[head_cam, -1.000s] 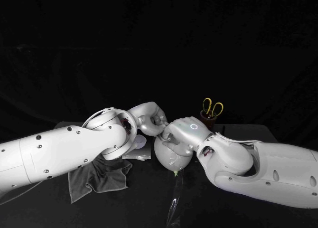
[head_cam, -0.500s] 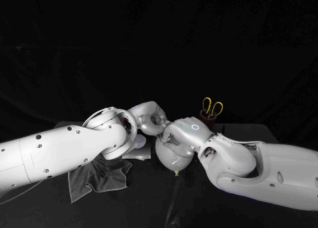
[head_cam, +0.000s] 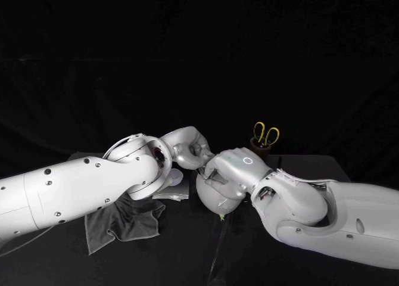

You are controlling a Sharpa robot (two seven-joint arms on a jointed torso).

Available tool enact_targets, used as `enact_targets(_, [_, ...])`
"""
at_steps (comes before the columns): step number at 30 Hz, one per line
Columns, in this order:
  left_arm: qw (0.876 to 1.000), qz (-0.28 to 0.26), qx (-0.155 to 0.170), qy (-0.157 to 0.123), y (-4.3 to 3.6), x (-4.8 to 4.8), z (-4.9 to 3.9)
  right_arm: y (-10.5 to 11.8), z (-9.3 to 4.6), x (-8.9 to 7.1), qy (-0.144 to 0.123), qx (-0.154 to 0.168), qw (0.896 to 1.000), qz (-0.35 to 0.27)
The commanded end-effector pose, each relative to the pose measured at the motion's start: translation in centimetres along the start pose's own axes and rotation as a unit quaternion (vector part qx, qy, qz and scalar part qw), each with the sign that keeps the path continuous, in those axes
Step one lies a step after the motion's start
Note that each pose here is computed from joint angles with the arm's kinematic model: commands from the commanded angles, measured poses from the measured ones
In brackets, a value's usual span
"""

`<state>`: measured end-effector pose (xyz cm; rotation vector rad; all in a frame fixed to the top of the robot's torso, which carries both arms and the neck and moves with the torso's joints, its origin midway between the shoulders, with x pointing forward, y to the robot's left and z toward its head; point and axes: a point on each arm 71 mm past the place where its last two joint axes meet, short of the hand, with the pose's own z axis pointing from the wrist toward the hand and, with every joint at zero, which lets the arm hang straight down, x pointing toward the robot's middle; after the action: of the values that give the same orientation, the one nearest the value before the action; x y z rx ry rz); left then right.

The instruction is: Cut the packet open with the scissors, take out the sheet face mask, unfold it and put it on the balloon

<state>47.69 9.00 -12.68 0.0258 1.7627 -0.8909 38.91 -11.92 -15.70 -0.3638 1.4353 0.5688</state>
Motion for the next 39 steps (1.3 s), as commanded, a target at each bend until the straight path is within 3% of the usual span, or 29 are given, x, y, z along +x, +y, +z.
enact_targets(1, [1.0,0.0,0.001,-0.001,-0.04,-0.06,0.07,0.7,-0.2,-0.4,-0.02,-0.022,0.999,0.016])
enact_targets(20, [1.0,0.0,0.002,-0.002,-0.11,-0.04,0.11,1.2,-0.8,-1.6,-0.079,-0.043,0.993,0.071])
enact_targets(39, [1.0,0.001,-0.002,-0.006,0.24,-0.22,0.27,1.6,-1.5,-2.6,-0.1,-0.052,0.986,0.125])
